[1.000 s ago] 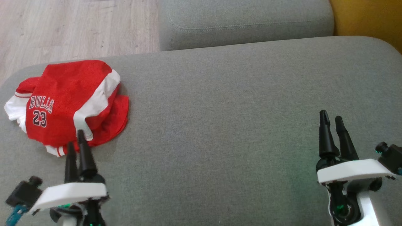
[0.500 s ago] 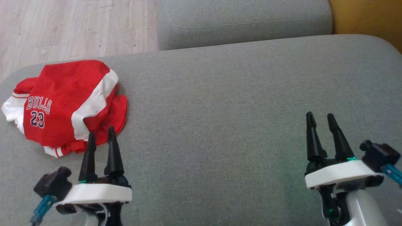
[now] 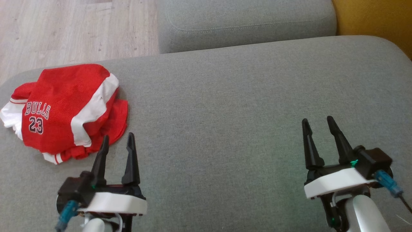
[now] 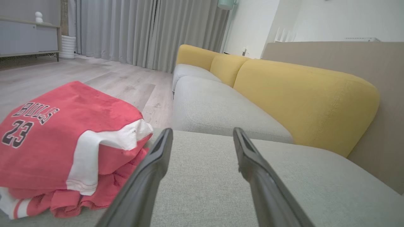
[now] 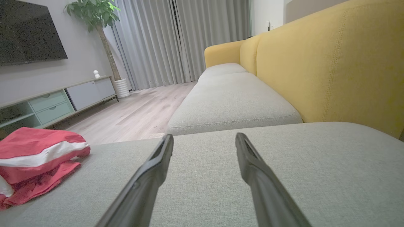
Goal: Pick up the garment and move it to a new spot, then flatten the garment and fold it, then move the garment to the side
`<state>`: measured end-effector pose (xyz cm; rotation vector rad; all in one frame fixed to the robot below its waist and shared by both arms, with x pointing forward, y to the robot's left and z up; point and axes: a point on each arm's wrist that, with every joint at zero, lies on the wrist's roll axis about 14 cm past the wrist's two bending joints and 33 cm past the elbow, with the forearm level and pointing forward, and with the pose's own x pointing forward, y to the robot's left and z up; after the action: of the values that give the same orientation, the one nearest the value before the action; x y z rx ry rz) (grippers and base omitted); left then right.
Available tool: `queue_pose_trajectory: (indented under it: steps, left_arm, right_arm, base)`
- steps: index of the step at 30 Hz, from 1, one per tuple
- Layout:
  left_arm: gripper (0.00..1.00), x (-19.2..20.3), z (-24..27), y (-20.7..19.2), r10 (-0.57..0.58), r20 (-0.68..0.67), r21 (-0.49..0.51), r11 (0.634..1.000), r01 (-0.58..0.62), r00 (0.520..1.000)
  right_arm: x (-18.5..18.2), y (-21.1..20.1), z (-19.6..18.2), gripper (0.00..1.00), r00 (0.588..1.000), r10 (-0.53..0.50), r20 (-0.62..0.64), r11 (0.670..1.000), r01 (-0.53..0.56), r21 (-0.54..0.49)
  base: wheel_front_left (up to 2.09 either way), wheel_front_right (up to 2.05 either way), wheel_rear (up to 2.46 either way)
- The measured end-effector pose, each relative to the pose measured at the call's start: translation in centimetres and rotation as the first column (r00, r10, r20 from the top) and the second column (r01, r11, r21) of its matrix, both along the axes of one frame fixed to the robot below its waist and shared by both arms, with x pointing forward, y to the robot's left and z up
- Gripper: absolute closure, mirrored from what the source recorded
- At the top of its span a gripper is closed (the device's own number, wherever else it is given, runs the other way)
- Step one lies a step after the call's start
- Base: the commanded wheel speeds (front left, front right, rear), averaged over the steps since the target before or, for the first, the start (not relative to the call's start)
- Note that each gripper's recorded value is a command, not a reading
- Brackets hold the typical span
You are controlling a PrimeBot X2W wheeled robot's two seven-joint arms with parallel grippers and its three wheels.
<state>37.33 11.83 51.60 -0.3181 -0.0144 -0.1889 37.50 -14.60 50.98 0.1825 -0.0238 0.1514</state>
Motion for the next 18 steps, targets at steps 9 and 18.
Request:
queue_pose_trajectory:
  steps: [9,18]
  left_arm:
    - [0.00,-0.4,-0.2,-0.8,-0.024,0.042,0.192,0.981,0.016,0.999]
    - [0.00,-1.1,-0.3,-1.2,-0.031,0.088,0.345,0.939,-0.001,0.996]
  right_arm:
    - [-0.1,0.8,0.2,0.00,0.999,0.035,0.034,0.989,-0.030,-0.143]
    - [-0.2,2.2,0.9,0.00,0.993,0.089,0.080,0.965,-0.066,-0.253]
  base:
    - [0.00,0.00,0.00]
    - [0.00,0.00,0.00]
